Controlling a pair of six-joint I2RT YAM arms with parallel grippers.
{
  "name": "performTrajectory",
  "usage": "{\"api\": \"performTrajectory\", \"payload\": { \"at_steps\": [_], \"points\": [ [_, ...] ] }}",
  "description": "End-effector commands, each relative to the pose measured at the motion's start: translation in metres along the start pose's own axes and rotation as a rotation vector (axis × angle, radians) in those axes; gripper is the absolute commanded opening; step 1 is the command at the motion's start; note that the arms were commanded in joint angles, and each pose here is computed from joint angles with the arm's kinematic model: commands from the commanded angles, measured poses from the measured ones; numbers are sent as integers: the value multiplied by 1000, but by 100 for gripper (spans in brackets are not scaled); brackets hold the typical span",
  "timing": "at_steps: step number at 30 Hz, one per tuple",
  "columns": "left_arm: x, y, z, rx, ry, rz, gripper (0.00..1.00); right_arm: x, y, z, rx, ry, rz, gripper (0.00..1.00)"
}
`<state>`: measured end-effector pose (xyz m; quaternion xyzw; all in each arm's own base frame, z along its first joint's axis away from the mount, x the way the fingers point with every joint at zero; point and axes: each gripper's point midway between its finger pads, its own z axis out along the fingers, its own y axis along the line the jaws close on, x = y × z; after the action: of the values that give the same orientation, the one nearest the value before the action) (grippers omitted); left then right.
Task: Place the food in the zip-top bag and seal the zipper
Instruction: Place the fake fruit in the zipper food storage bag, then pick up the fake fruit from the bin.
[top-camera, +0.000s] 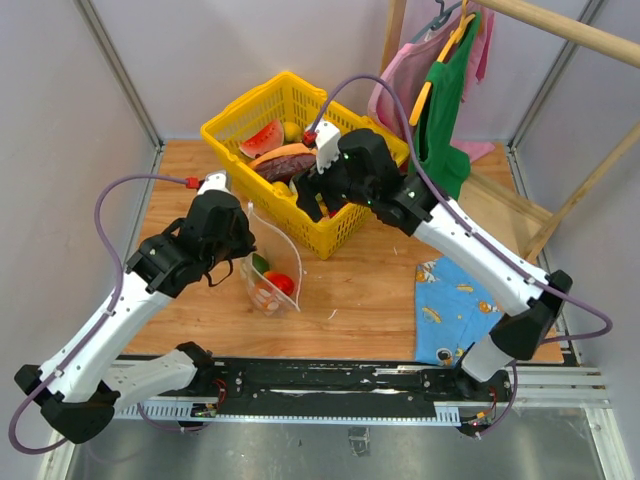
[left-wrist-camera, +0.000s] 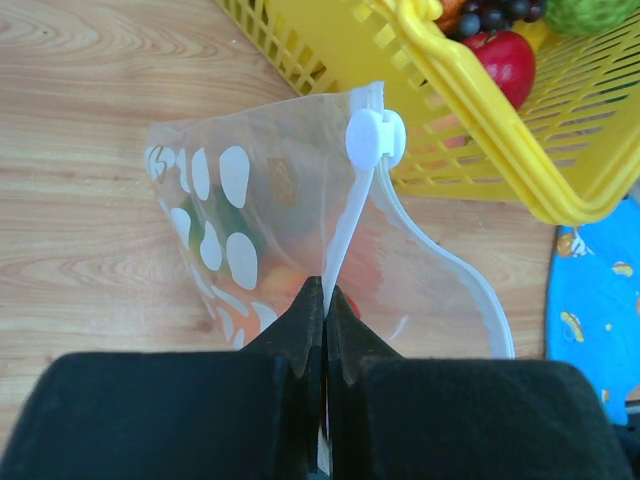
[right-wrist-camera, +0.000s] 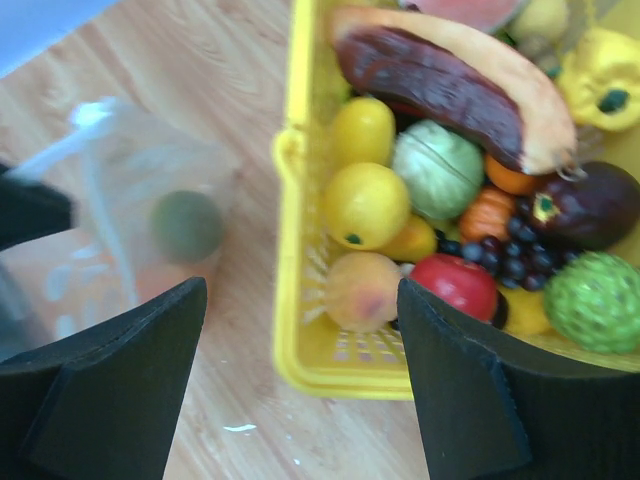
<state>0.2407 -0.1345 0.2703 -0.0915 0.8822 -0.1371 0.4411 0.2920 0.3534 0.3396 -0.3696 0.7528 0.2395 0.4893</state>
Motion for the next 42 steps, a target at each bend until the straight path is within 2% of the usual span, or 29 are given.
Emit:
{"api": "performTrajectory", "payload": {
  "at_steps": [1, 7, 13, 18, 24, 29, 42],
  "points": [
    [-1, 10, 2, -57, 2, 25, 0, 30, -39, 6, 112, 172, -8, 77],
    [5, 13, 4, -79, 31, 40, 0, 47, -74, 26, 186, 255, 36, 76],
    [13, 16, 6, -88, 62, 52, 0, 84, -103, 51, 223, 394, 71, 75],
    [17, 14, 9, -80, 80, 68, 0, 106, -123, 65, 258, 457, 83, 73],
    [16, 14, 8, -79, 81, 79, 0, 147, -147, 82, 298, 577, 91, 78],
    [15, 13, 8, -75, 80, 84, 0, 173, -159, 89, 319, 645, 77, 82],
    [16, 11, 10, -70, 85, 86, 0, 217, -160, 102, 274, 780, 80, 83]
  ]
}}
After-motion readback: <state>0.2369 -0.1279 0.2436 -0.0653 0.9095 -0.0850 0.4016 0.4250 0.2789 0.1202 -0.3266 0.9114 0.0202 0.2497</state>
